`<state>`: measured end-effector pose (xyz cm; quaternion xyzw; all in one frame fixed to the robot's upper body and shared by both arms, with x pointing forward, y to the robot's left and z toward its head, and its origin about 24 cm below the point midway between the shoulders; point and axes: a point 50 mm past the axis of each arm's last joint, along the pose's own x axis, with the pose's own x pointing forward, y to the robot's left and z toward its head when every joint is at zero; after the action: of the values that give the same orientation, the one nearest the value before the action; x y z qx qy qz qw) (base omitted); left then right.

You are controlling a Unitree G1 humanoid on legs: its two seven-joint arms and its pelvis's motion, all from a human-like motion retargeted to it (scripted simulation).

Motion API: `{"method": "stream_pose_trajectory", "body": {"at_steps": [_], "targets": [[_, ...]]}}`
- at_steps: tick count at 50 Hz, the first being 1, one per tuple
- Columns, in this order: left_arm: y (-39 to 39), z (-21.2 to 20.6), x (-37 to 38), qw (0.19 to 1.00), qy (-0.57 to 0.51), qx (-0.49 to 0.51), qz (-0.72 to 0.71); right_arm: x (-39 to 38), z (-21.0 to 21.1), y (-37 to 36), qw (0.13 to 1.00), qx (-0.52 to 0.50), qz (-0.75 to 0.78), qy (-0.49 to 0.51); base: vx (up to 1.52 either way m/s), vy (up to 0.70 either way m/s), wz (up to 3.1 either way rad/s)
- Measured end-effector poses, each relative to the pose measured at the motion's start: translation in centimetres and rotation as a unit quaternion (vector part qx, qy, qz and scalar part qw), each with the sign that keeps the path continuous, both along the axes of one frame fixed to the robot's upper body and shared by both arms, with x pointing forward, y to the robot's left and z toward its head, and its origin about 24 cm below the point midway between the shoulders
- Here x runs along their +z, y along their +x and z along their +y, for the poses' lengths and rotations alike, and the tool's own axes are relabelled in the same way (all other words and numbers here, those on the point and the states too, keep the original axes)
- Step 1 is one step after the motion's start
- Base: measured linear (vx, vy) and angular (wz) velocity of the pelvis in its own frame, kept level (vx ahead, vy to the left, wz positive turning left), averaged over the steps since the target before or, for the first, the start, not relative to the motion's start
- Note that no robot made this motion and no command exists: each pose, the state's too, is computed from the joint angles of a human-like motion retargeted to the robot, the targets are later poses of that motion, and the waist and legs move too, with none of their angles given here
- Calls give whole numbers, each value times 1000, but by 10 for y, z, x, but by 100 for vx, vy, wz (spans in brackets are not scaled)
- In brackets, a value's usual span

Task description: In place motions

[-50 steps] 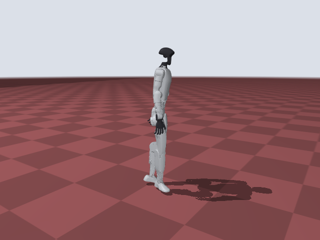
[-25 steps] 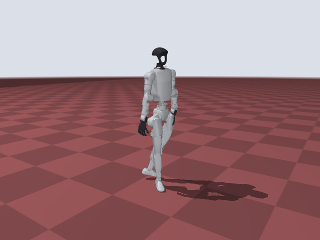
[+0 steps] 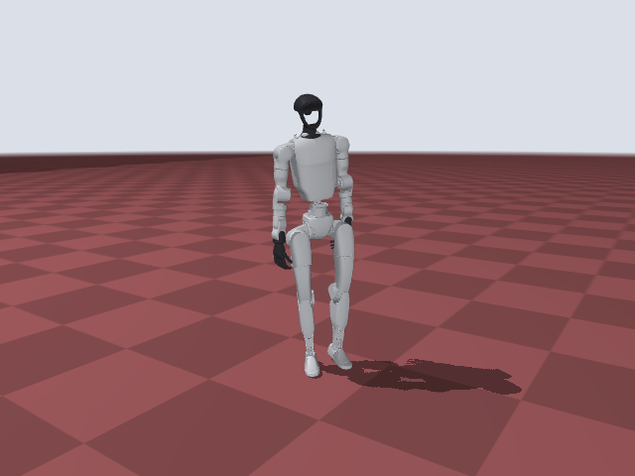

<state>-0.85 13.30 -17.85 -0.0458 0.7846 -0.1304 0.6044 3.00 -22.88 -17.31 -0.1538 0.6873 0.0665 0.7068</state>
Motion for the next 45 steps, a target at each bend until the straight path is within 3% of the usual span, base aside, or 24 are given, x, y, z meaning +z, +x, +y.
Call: {"method": "stream_pose_trajectory", "body": {"at_steps": [16,34,45], "targets": [[3,9,0,1000,7,19,-3,0,12,-61,994,-51,99,-4,8,5,-19],[-18,15,2,999,16,24,33,-6,29,-11,998,10,31,54,2,3,-9],[-6,24,1,999,19,30,12,-6,34,-8,996,57,49,39,-3,-3,21]]}}
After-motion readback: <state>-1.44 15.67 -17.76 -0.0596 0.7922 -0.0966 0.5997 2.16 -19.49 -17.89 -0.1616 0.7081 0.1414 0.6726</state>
